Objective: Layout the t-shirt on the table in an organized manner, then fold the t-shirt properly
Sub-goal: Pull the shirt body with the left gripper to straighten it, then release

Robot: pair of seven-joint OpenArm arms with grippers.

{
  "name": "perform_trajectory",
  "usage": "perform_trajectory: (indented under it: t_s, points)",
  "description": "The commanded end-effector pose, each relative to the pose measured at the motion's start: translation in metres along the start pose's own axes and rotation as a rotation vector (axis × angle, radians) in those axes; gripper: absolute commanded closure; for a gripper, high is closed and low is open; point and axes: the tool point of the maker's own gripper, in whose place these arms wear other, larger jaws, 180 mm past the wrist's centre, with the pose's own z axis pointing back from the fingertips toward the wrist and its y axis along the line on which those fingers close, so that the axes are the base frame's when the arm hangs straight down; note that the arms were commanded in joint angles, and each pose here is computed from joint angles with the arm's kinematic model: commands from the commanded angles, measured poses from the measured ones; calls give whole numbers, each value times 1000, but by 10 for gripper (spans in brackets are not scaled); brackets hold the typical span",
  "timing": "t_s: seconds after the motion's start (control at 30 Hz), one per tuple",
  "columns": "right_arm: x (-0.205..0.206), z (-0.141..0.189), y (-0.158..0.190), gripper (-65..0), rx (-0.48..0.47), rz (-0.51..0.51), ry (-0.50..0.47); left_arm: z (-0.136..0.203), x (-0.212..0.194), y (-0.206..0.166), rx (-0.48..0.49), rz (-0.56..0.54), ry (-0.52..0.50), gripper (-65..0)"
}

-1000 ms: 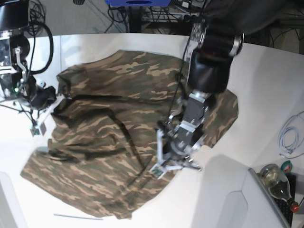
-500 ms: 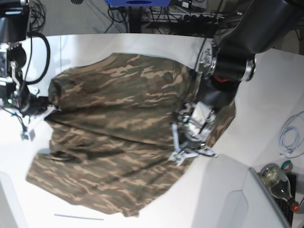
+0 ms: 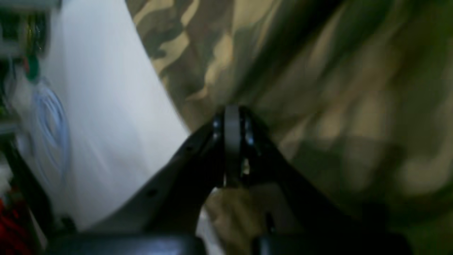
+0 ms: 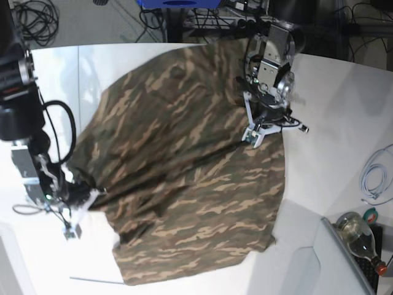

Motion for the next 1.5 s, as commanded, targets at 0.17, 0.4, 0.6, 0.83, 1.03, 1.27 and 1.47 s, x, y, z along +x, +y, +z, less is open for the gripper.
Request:
perform_trajectory:
  t_s: [0.17, 0.4, 0.6, 0.83, 1.03, 1.27, 1.47]
  points:
    - [58, 14, -4, -104, 1, -33, -108, 9, 56, 47, 112, 60, -101, 0]
    - [4, 85, -27, -471, -18, -198, -185, -4, 58, 125, 151, 128, -61, 0]
    - [-98, 114, 6, -492, 9, -453, -44, -15, 13, 175, 111, 196, 32, 0]
    - [-168, 115, 61, -494, 64, -598, 73, 2, -48, 184, -48, 381, -34, 0]
    - [-189, 107, 89, -494, 101, -598, 97, 15, -82, 181, -41, 396, -103, 0]
    - [-193, 82, 102, -489, 135, -614, 139, 6, -103, 174, -39, 424, -47, 0]
    - [-191, 77, 104, -387, 148, -609, 124, 2, -94, 173, -44, 431, -63, 0]
